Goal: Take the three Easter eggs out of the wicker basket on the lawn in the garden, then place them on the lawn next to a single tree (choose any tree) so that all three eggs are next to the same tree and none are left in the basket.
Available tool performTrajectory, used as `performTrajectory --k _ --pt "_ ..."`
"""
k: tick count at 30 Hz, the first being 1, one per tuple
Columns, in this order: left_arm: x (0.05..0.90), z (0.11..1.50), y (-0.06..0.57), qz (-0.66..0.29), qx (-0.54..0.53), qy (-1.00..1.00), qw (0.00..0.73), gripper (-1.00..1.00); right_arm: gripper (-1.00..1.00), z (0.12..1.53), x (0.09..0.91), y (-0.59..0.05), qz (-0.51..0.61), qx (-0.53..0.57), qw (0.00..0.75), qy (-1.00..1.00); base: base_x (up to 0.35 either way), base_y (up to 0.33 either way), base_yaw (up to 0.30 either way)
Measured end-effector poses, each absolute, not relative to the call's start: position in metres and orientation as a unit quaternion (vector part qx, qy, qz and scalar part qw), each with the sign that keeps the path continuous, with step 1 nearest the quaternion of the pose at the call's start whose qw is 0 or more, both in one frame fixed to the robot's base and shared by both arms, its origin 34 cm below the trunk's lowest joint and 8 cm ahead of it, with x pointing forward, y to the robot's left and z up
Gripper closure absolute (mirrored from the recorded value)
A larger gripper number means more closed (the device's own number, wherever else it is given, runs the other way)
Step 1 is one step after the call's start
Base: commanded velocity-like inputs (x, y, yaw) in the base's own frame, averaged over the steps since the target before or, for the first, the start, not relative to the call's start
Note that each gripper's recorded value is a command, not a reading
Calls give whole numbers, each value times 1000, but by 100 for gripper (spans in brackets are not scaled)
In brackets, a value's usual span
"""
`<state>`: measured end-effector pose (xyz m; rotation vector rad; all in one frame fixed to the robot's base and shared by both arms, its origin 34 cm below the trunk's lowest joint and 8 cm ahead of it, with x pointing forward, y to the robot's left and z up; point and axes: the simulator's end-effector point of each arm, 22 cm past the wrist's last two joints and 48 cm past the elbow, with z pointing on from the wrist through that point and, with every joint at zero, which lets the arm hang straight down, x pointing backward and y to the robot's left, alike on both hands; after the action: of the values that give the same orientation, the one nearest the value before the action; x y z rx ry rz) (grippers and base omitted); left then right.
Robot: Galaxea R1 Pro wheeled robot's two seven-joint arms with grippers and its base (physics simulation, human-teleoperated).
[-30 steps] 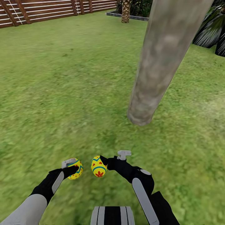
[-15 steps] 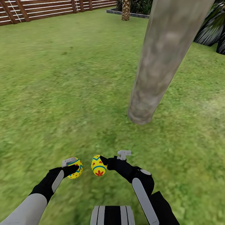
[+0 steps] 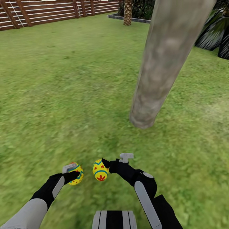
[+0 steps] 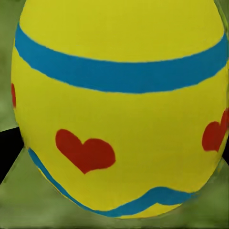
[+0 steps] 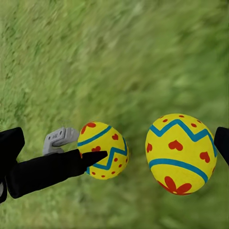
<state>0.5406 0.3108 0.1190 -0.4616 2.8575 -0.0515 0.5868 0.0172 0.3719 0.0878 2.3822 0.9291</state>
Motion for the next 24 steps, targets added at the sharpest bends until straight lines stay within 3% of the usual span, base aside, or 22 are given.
performTrajectory --k 14,24 --pt "551 144 309 -23 -158 979 126 -100 -100 402 593 17 349 23 313 883 0 0 0" --pt "558 163 309 -28 -157 979 130 -100 -100 424 596 17 349 16 330 877 -90 0 0"
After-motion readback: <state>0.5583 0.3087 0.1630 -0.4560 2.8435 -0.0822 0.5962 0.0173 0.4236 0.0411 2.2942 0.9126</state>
